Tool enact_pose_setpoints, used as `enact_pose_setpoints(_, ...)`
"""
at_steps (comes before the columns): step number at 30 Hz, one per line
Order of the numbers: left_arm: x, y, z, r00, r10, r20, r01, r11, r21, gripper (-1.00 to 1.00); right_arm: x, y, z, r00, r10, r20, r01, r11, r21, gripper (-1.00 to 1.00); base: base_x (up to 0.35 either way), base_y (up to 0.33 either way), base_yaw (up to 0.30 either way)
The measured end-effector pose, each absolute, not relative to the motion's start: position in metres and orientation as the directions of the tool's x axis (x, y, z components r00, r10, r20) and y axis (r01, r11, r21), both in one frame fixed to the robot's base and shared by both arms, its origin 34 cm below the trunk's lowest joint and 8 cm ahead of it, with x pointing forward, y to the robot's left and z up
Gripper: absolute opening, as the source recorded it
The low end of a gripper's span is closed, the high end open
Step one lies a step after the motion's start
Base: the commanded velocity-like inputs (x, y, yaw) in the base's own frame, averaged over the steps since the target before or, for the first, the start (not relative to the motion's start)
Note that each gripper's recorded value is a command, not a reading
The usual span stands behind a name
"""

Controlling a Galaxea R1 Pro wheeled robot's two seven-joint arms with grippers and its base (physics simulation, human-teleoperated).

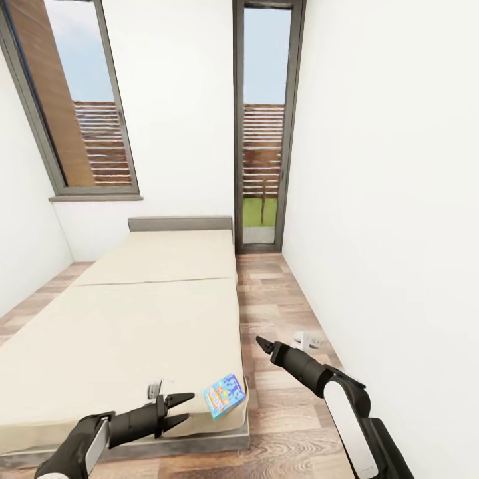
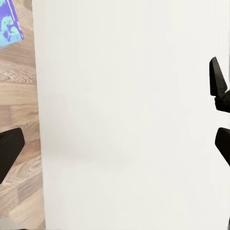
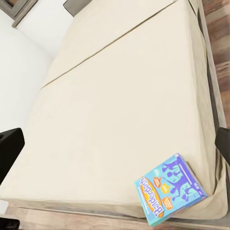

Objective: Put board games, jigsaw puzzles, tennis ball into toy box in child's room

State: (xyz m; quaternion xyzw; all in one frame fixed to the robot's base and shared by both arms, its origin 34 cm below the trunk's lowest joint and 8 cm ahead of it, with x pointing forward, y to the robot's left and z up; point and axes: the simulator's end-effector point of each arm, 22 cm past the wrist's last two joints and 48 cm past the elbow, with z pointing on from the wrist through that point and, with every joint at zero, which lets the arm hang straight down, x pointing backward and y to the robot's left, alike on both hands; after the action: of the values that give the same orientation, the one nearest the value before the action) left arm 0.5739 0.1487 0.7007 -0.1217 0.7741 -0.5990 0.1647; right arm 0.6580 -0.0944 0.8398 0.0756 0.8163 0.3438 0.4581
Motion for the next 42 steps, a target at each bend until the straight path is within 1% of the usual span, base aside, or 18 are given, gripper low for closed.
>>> enact_pose_setpoints(4,0.575,0.166,0.703,-0.911,-0.394,-0.122,0.029,0.234,-0.972,1.00,0.657,-0.093,0.833,-0.570,0.436,-0.696,-0.194,0.752,0.630,1.00,0.000,0.000,0.000)
enact_pose_setpoints(8,0.574,0.170,0.699,-0.910,-0.395,-0.125,0.037,0.224,-0.974,1.00,0.656,-0.093,0.825,-0.570,0.436,-0.696,-0.194,0.752,0.630,1.00,0.000,0.000,0.000)
enact_pose_setpoints(42,0.573,0.158,0.641,-0.910,-0.390,-0.142,0.061,0.212,-0.975,1.00,0.648,-0.102,0.761,-0.560,0.441,-0.701,-0.186,0.758,0.625,1.00,0.000,0.000,0.000)
